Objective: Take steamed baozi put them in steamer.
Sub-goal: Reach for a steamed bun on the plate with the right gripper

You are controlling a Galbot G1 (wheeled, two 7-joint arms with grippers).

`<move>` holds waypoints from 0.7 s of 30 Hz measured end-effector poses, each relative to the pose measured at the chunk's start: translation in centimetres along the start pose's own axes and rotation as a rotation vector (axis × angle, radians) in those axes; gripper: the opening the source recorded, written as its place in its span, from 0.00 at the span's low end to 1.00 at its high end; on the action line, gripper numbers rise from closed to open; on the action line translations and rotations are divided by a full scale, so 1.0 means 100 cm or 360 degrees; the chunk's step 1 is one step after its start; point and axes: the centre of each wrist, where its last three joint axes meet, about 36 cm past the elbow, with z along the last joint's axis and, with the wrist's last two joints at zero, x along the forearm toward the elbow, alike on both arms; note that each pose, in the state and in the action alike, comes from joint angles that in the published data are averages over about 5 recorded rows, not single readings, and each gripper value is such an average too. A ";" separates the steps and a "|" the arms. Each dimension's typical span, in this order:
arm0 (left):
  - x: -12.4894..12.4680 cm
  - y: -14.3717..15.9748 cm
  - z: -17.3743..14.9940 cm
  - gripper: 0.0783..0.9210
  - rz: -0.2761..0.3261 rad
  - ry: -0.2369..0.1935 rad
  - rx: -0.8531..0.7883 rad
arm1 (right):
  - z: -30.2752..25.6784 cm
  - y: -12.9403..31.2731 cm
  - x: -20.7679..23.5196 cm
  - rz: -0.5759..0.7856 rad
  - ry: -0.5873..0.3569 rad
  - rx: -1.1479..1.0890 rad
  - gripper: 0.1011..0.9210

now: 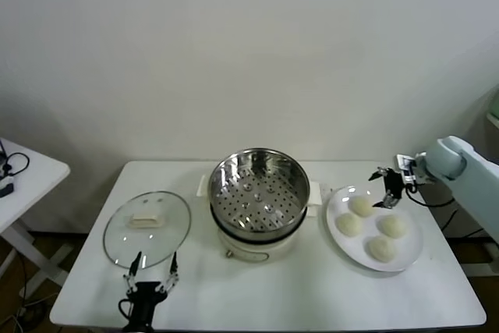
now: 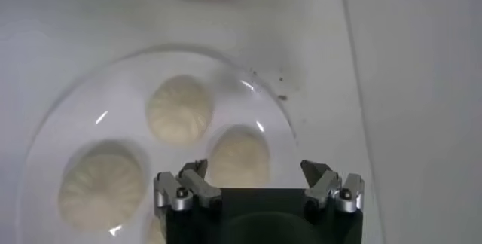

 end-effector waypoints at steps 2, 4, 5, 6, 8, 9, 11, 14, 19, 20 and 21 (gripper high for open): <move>-0.001 0.000 0.001 0.88 -0.0001 0.0002 -0.0003 | -0.002 -0.004 -0.009 -0.0028 0.0017 0.0012 0.88; -0.001 0.001 0.003 0.88 -0.0002 0.0004 -0.0008 | -0.004 -0.009 -0.016 -0.0054 0.0034 0.0027 0.88; -0.002 0.001 0.004 0.88 -0.0001 0.0005 -0.0011 | -0.005 -0.011 -0.019 -0.0065 0.0044 0.0036 0.88; -0.002 0.001 0.004 0.88 -0.0001 0.0007 -0.0015 | -0.007 -0.014 -0.022 -0.0075 0.0053 0.0046 0.88; -0.002 0.002 0.006 0.88 -0.0001 0.0011 -0.0022 | -0.009 -0.019 -0.028 -0.0093 0.0075 0.0068 0.88; -0.002 0.002 0.007 0.88 -0.0001 0.0013 -0.0025 | -0.011 -0.022 -0.031 -0.0102 0.0084 0.0079 0.88; -0.003 0.003 0.008 0.88 -0.0003 0.0016 -0.0030 | -0.014 -0.028 -0.036 -0.0122 0.0104 0.0104 0.88; -0.003 0.005 0.010 0.88 -0.0006 0.0020 -0.0036 | -0.021 -0.035 -0.043 -0.0154 0.0130 0.0138 0.88; -0.001 0.009 0.012 0.88 -0.0014 0.0025 -0.0048 | -0.026 -0.042 -0.052 -0.0212 0.0178 0.0178 0.88; -0.001 0.010 0.012 0.88 -0.0016 0.0025 -0.0049 | -0.026 -0.042 -0.053 -0.0223 0.0187 0.0184 0.88; -0.001 0.010 0.013 0.88 -0.0017 0.0026 -0.0051 | -0.026 -0.042 -0.055 -0.0233 0.0196 0.0189 0.88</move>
